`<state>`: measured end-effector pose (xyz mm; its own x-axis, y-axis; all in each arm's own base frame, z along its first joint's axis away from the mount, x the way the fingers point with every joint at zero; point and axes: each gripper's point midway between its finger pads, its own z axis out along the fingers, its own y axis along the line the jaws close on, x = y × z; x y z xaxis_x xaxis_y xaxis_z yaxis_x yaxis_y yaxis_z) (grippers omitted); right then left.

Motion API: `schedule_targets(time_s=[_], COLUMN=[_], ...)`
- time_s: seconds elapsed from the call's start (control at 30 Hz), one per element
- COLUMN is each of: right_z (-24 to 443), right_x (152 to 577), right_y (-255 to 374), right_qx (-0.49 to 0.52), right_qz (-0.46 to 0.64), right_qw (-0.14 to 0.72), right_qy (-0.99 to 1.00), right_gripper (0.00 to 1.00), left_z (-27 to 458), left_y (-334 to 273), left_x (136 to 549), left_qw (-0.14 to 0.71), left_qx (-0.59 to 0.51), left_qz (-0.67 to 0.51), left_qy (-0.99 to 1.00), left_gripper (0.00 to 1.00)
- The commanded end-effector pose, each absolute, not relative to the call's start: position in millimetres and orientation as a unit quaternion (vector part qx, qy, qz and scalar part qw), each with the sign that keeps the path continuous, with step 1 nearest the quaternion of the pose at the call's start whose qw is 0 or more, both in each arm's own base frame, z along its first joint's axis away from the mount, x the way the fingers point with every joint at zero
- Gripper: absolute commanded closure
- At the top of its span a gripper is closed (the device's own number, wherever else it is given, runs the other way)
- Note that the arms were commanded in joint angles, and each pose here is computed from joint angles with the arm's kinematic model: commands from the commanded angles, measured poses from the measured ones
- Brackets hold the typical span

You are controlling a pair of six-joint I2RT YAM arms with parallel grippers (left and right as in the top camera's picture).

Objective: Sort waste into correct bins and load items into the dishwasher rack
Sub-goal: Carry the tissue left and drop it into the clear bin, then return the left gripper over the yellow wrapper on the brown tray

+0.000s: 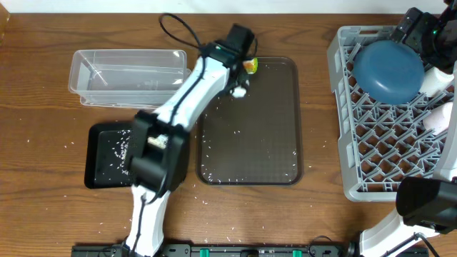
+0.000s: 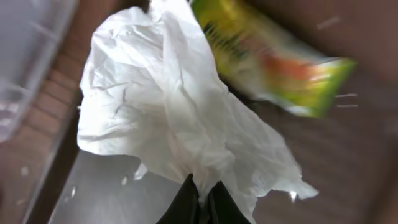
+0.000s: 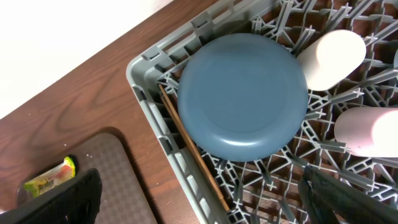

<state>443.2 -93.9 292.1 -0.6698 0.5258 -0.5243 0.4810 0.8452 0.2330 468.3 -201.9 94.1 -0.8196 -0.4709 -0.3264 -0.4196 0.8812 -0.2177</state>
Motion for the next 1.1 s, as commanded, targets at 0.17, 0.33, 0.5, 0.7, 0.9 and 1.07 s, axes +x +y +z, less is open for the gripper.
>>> schedule_targets(time_s=[0.17,0.33,0.5,0.7,0.9,1.07], right_z=[294.3,294.3,294.3,294.3,294.3,294.3], right_x=[442.0,442.0,442.0,442.0,442.0,442.0], right_y=[-94.8,-94.8,-94.8,-94.8,-94.8,-94.8], right_qx=[0.282,0.282,0.282,0.282,0.282,0.282], right_qz=[0.038,0.038,0.038,0.038,0.038,0.038], right_qw=[0.300,0.300,0.300,0.300,0.300,0.300], right_qy=[0.910,0.910,0.910,0.910,0.910,0.910], right_gripper=[0.01,0.01,0.01,0.01,0.01,0.01], left_z=[171.4,173.4,175.8,173.0,167.0,162.9], left_y=[-141.6,-94.2,-33.8,29.9,54.7,43.4], left_x=[485.8,498.2,509.9,506.2,493.5,492.6], left_qw=[0.302,0.311,0.318,0.308,0.285,0.269], left_qx=[-0.284,-0.327,-0.382,-0.435,-0.454,-0.448], left_qz=[-0.026,-0.006,0.007,0.030,0.049,0.025], left_qy=[0.910,0.892,0.868,0.846,0.843,0.852], left_gripper=[0.94,0.93,0.93,0.83,0.44,0.43])
